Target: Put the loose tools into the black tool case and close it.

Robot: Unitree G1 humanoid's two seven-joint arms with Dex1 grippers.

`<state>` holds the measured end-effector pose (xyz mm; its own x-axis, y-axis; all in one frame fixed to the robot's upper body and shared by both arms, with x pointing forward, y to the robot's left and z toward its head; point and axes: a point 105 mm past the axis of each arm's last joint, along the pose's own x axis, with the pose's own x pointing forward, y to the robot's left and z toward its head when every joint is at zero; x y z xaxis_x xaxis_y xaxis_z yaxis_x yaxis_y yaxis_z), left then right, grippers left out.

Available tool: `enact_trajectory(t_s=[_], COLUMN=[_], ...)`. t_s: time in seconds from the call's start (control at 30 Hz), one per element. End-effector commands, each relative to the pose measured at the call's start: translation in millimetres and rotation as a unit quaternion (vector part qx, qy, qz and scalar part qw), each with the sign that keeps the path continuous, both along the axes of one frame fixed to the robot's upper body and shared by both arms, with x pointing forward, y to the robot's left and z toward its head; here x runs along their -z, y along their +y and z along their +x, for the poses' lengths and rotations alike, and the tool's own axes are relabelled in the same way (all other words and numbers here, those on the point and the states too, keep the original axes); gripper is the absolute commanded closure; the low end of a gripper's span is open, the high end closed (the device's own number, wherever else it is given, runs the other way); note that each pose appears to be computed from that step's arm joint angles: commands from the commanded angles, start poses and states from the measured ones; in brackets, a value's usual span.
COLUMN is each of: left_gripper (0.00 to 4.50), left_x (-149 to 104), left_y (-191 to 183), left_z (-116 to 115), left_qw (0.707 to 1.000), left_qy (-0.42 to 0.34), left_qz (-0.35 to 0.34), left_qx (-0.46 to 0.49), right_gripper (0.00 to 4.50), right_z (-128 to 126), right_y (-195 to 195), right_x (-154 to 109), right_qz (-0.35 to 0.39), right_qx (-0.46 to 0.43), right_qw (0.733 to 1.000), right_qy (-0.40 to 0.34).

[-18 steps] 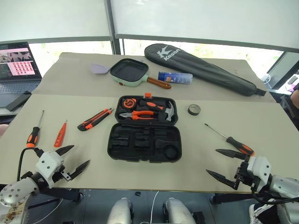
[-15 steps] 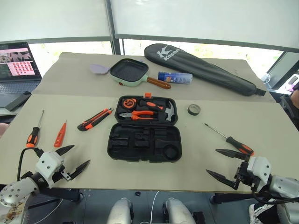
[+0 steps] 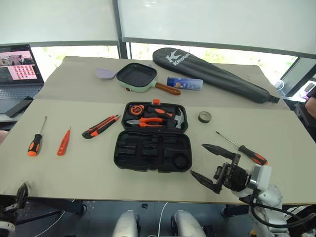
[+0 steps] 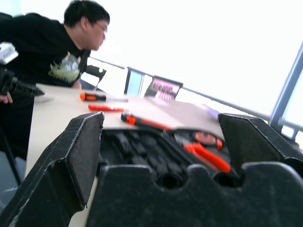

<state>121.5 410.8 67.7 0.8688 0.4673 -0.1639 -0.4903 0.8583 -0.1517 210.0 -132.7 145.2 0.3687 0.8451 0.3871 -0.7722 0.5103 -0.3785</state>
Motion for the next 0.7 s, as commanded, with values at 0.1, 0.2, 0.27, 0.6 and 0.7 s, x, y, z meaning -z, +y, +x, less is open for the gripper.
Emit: enact_trajectory(t_s=[0.1, 0.2, 0.27, 0.6, 0.7], left_gripper=[0.00, 0.00, 0.00, 0.00, 0.00], left_x=[-45, -56, -58, -52, -47], left_y=[10, 14, 16, 24, 23], left_z=[44, 74, 91, 150, 161], left_qw=[0.999, 0.999, 0.998, 0.987, 0.983], left_qy=[-0.041, 0.001, 0.031, 0.135, 0.153], left_qz=[-0.026, -0.032, -0.040, -0.039, -0.037], left_qx=[0.014, 0.037, 0.046, 0.079, 0.090], right_gripper=[0.03, 0.03, 0.03, 0.03, 0.03], right_z=[-10, -7, -3, 2, 2], right_y=[5, 7, 8, 15, 15], right_x=[-22, -30, -39, -50, -47], right_qz=[0.009, 0.015, 0.026, 0.030, 0.028], right_qx=[-0.011, -0.009, -0.003, -0.015, -0.014], right_qw=[0.999, 0.999, 0.998, 0.999, 0.999], right_qy=[-0.048, -0.049, -0.053, -0.039, -0.035])
